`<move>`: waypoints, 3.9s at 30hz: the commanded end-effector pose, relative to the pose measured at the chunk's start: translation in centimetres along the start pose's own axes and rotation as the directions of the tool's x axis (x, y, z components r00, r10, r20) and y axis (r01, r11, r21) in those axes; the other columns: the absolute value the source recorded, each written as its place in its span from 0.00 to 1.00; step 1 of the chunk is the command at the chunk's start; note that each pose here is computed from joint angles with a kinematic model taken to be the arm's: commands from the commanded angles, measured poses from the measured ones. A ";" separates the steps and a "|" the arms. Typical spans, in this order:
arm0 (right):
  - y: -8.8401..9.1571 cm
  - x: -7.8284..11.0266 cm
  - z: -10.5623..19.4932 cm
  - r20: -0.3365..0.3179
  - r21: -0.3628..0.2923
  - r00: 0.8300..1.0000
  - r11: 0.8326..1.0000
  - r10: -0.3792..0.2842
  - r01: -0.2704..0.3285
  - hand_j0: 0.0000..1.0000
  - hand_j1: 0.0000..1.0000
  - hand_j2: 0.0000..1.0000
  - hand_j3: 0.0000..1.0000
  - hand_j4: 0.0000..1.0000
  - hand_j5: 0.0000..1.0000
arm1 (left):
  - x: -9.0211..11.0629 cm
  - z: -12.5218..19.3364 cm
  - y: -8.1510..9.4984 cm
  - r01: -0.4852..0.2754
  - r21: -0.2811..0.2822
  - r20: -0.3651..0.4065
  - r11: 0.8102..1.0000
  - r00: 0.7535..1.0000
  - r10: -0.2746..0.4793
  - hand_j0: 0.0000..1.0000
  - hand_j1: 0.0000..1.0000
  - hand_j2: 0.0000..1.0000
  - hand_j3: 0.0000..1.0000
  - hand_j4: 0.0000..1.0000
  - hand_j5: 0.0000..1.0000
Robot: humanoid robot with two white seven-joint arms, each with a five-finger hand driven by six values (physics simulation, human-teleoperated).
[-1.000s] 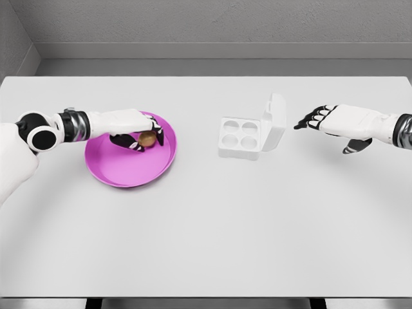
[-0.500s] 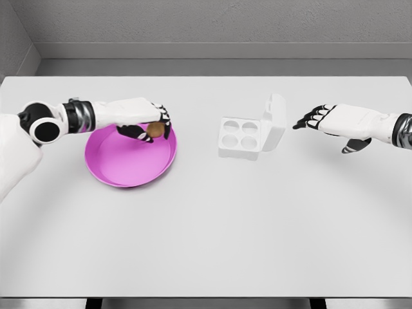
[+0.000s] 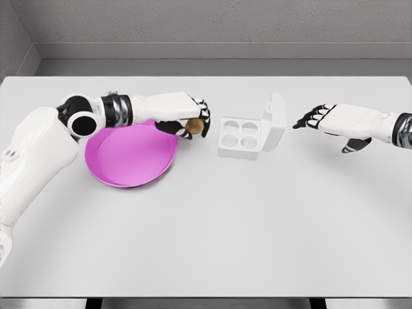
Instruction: Pack egg into the box and close the box lid
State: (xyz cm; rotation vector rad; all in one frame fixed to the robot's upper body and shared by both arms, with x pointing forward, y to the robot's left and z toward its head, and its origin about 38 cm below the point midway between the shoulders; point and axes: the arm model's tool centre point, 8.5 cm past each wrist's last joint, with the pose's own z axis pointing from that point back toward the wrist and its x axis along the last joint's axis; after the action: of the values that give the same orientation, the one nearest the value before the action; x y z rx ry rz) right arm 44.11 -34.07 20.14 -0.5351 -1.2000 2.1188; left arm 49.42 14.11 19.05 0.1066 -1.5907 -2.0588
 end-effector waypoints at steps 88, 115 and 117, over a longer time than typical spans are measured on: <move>-0.9 1.3 -0.8 0.037 -0.021 0.999 1.000 0.021 -0.020 1.00 1.00 1.00 1.00 1.00 1.00 | -6.1 6.1 3.5 -0.177 0.199 -0.114 0.964 0.973 0.202 1.00 1.00 1.00 1.00 1.00 1.00; -5.7 4.7 -1.6 0.123 -0.171 0.988 0.983 0.092 -0.070 1.00 1.00 1.00 1.00 1.00 1.00 | -6.9 7.1 3.0 -0.238 0.245 -0.104 0.940 0.958 0.269 1.00 1.00 1.00 1.00 1.00 1.00; -5.7 0.2 1.1 0.105 -0.281 0.987 0.949 -0.121 0.146 1.00 1.00 1.00 1.00 1.00 1.00 | -6.9 7.1 3.0 -0.238 0.245 -0.104 0.940 0.958 0.269 1.00 1.00 1.00 1.00 1.00 1.00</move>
State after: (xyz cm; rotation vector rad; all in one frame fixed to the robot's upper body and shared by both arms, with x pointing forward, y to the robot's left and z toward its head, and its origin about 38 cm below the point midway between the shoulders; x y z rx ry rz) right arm 44.23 -29.42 24.79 -0.5095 -1.5041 2.0572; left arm 53.67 22.94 22.06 0.1171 -1.6524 -1.6430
